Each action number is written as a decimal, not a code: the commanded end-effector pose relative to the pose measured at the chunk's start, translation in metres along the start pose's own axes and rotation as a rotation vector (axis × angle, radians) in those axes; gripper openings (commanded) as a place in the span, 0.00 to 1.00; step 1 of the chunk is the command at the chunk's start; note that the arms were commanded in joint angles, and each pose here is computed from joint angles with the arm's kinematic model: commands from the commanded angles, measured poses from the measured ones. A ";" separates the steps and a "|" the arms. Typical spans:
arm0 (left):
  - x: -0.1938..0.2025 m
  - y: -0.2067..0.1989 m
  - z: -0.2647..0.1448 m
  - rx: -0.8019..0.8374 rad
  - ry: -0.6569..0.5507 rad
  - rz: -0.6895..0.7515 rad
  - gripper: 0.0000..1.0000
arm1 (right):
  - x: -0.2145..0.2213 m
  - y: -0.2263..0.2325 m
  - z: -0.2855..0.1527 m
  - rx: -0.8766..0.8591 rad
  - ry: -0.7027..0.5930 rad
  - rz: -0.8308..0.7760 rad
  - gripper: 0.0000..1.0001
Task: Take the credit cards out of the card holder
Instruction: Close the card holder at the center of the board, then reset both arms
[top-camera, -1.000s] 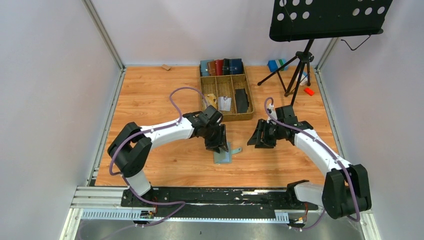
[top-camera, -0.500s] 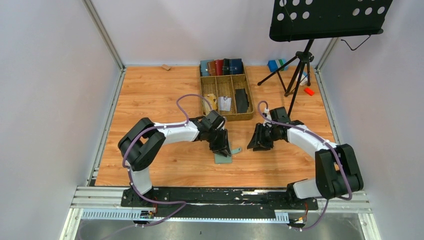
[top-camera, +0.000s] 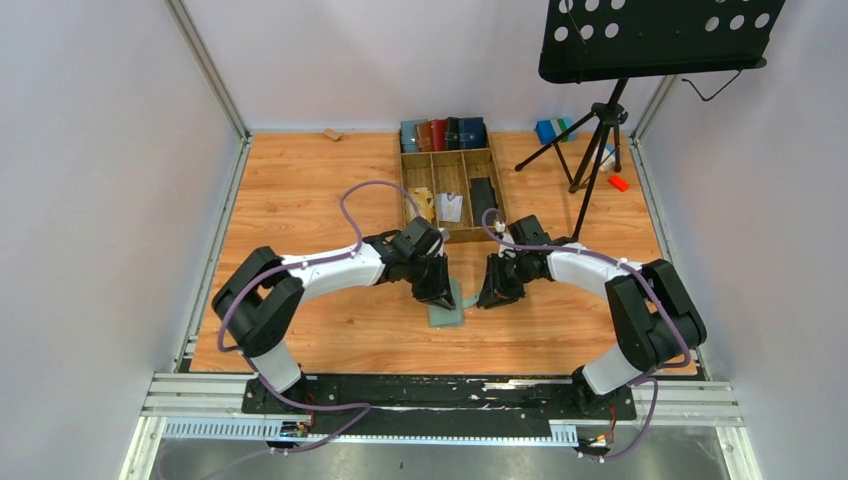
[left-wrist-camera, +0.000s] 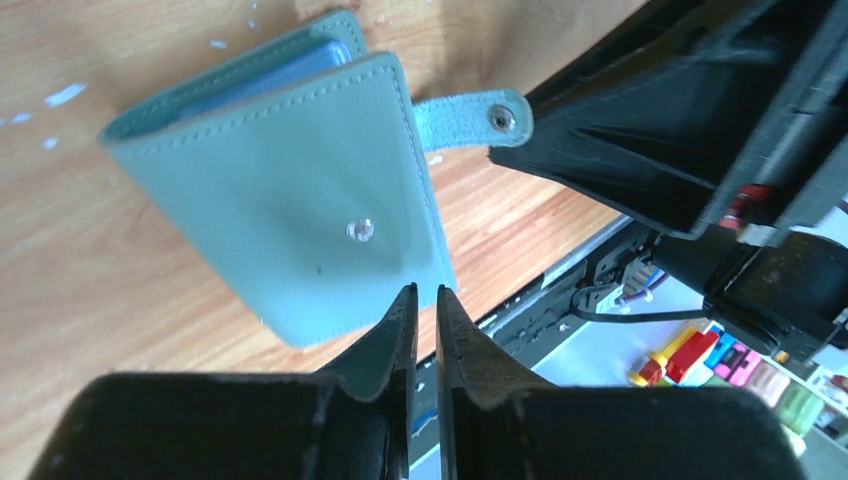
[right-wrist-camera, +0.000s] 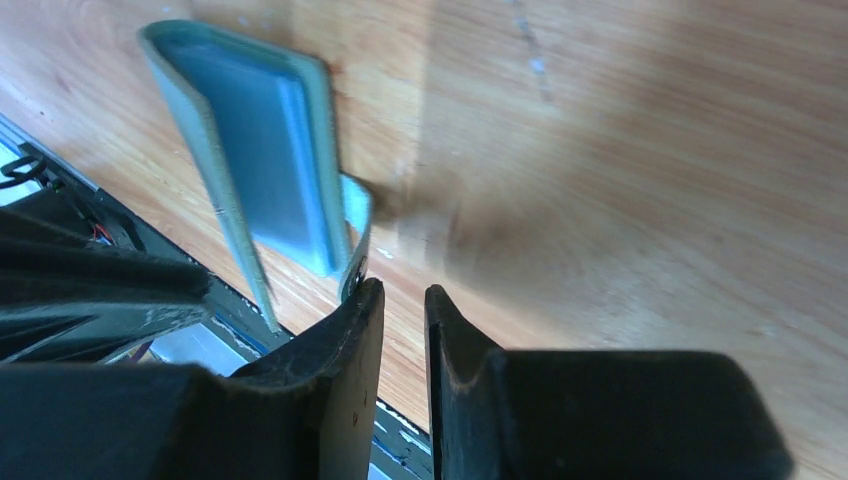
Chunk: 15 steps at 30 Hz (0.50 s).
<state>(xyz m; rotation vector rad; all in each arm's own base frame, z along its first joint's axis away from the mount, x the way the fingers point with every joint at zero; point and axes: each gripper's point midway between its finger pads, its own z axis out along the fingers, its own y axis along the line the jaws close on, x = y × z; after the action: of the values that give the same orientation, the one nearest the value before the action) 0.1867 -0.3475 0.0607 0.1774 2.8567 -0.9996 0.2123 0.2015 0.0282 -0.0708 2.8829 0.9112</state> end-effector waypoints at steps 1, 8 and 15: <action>-0.002 -0.001 -0.034 -0.075 -0.045 0.056 0.16 | -0.021 0.027 -0.003 -0.052 -0.066 -0.097 0.22; 0.010 0.025 -0.042 -0.165 -0.042 0.039 0.09 | -0.027 0.020 -0.016 0.044 -0.103 -0.139 0.19; -0.021 0.027 -0.096 -0.189 -0.269 0.078 0.16 | -0.050 0.011 -0.082 0.133 -0.352 -0.180 0.16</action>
<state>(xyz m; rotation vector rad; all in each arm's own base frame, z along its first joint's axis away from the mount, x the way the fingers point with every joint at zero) 0.1831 -0.2899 0.0837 0.1539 2.8302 -0.7131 0.2314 0.1897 0.0661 -0.1573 2.7295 0.7453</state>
